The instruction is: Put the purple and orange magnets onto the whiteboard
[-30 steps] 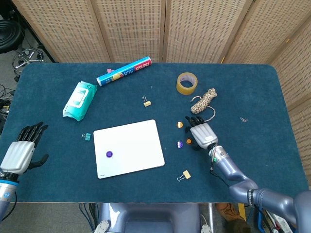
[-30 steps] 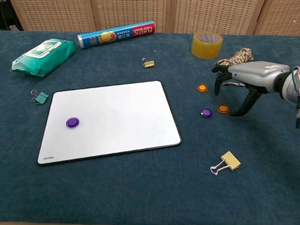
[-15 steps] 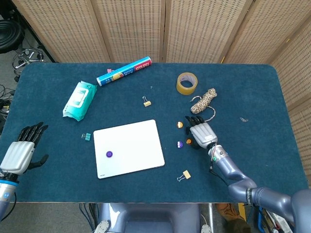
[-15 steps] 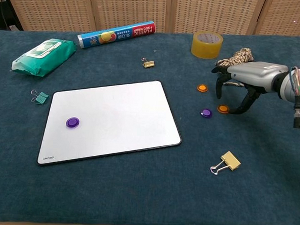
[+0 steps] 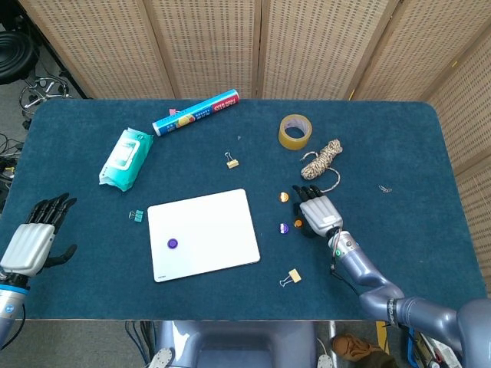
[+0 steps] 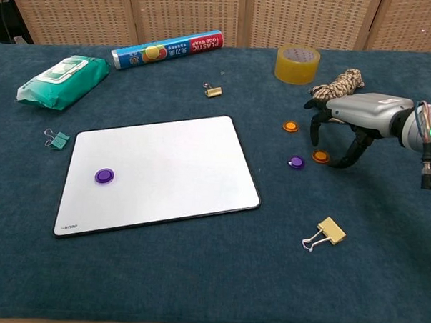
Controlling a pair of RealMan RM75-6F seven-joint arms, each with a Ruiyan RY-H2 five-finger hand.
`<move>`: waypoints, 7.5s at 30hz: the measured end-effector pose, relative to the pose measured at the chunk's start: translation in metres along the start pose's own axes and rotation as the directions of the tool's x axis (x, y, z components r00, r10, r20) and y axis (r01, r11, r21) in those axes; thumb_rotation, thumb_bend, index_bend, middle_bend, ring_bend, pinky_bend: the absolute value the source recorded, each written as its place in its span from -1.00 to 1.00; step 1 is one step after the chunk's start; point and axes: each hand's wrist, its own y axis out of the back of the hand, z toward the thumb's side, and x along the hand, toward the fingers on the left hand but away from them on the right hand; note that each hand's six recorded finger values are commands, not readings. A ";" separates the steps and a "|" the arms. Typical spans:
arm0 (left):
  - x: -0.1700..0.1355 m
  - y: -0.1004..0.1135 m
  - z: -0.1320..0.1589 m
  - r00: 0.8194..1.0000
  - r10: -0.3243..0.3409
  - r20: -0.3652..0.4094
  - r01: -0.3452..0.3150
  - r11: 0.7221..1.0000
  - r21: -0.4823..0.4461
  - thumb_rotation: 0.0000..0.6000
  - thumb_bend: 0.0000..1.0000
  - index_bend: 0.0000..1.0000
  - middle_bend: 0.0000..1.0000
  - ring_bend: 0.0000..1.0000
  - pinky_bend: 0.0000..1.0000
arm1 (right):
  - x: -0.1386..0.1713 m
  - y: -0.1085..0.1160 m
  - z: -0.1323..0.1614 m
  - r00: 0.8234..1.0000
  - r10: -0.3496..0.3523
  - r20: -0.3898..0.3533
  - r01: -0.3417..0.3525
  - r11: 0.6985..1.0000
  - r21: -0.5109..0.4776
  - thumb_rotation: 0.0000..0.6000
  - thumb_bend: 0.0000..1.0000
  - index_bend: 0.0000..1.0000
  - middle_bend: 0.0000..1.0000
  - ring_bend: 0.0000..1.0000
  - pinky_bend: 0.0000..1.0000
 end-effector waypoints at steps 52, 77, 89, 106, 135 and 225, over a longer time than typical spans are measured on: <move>-0.001 0.000 0.000 1.000 -0.017 0.003 0.017 1.000 -0.011 1.00 -0.38 -0.99 -1.00 -1.00 -1.00 | -0.003 0.019 0.017 1.000 -0.022 -0.016 0.021 0.998 -0.054 1.00 -0.26 0.03 -1.00 -1.00 -1.00; -0.004 0.003 0.000 1.000 -0.018 0.014 0.019 1.000 -0.022 1.00 -0.38 -0.95 -1.00 -1.00 -1.00 | 0.003 0.001 0.132 0.978 0.043 -0.206 -0.072 0.988 -0.139 1.00 -0.22 0.04 -1.00 -1.00 -1.00; -0.004 0.002 0.000 1.000 -0.019 0.014 0.019 1.000 -0.020 1.00 -0.39 -0.95 -1.00 -1.00 -1.00 | -0.003 -0.008 0.146 0.977 0.053 -0.206 -0.082 0.988 -0.132 1.00 -0.22 -0.22 -1.00 -1.00 -1.00; -0.004 0.003 0.000 1.000 -0.021 0.010 0.022 0.999 -0.025 1.00 -0.38 -0.95 -1.00 -1.00 -1.00 | 0.004 0.011 0.123 0.986 0.001 -0.169 -0.017 0.995 -0.094 1.00 -0.22 -0.52 -1.00 -1.00 -1.00; -0.004 0.001 0.000 1.000 -0.027 0.009 0.028 0.999 -0.019 1.00 -0.39 -0.95 -1.00 -1.00 -1.00 | 0.006 -0.010 0.050 0.999 0.026 -0.024 -0.028 0.996 -0.079 1.00 -0.22 -0.32 -1.00 -1.00 -1.00; -0.005 0.007 -0.007 0.999 -0.054 0.005 0.054 0.997 -0.054 1.00 -0.39 -0.95 -1.00 -1.00 -1.00 | -0.060 0.021 0.232 0.973 -0.030 -0.229 0.007 0.995 -0.104 1.00 -0.22 0.18 -1.00 -1.00 -1.00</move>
